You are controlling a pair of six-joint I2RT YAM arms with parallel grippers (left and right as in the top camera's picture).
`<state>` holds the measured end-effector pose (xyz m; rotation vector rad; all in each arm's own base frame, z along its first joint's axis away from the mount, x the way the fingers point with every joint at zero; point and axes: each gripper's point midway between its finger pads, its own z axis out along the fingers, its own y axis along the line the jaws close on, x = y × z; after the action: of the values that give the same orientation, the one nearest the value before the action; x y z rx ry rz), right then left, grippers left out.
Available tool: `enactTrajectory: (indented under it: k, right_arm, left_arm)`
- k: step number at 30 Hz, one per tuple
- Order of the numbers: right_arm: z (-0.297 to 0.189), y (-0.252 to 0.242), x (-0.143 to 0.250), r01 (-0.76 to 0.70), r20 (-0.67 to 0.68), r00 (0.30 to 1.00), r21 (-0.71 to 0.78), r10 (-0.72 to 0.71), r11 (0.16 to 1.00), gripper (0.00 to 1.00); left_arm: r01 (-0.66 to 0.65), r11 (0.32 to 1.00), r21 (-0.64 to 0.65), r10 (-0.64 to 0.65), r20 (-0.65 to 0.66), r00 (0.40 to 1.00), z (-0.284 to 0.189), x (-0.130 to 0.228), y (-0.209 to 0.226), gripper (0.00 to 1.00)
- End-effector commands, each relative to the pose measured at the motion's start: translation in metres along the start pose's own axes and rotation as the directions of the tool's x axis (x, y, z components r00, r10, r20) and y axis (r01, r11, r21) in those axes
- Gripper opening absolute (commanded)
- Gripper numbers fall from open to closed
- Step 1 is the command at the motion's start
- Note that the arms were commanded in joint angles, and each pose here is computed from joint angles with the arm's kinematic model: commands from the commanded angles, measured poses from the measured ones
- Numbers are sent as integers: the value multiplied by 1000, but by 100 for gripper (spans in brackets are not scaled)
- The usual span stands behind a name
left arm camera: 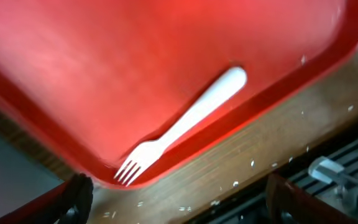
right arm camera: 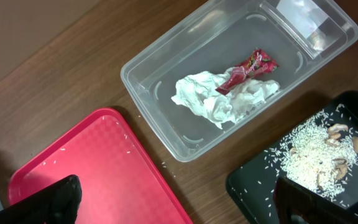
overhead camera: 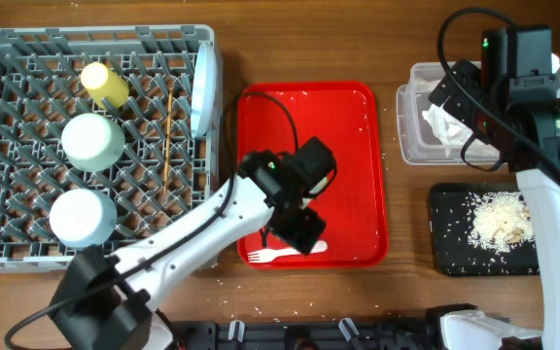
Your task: Sort waste into correct bins and load items into the dishwasher rack
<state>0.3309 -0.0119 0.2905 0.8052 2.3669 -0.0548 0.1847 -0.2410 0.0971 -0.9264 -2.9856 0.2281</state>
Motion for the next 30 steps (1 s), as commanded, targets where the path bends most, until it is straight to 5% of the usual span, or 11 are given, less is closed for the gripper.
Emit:
enactTrajectory:
  k: [1,8,18,24,26,30]
  right_arm:
    - [1,-1,-4,-1,12,1000,13,1,1000,100]
    - [1,-1,-4,-1,12,1000,13,1,1000,100]
    - [1,-1,-4,-1,12,1000,14,1,1000,100]
    - [1,-1,-4,-1,12,1000,13,1,1000,100]
    - [1,-1,-4,-1,12,1000,14,1,1000,100]
    - [1,-1,-4,-1,12,1000,13,1,1000,100]
  left_arm:
    - [-97,994,52,101,-67,993,35,16,-5,95]
    - [-327,945,3,327,-16,945,66,5,6,100]
    - [-374,927,-34,364,-161,917,111,15,25,95]
    - [-380,924,-43,375,-91,923,114,-2,21,72]
    - [-383,923,-49,381,-42,924,119,-15,18,41]
    - [-368,928,-63,372,49,927,123,-39,16,36]
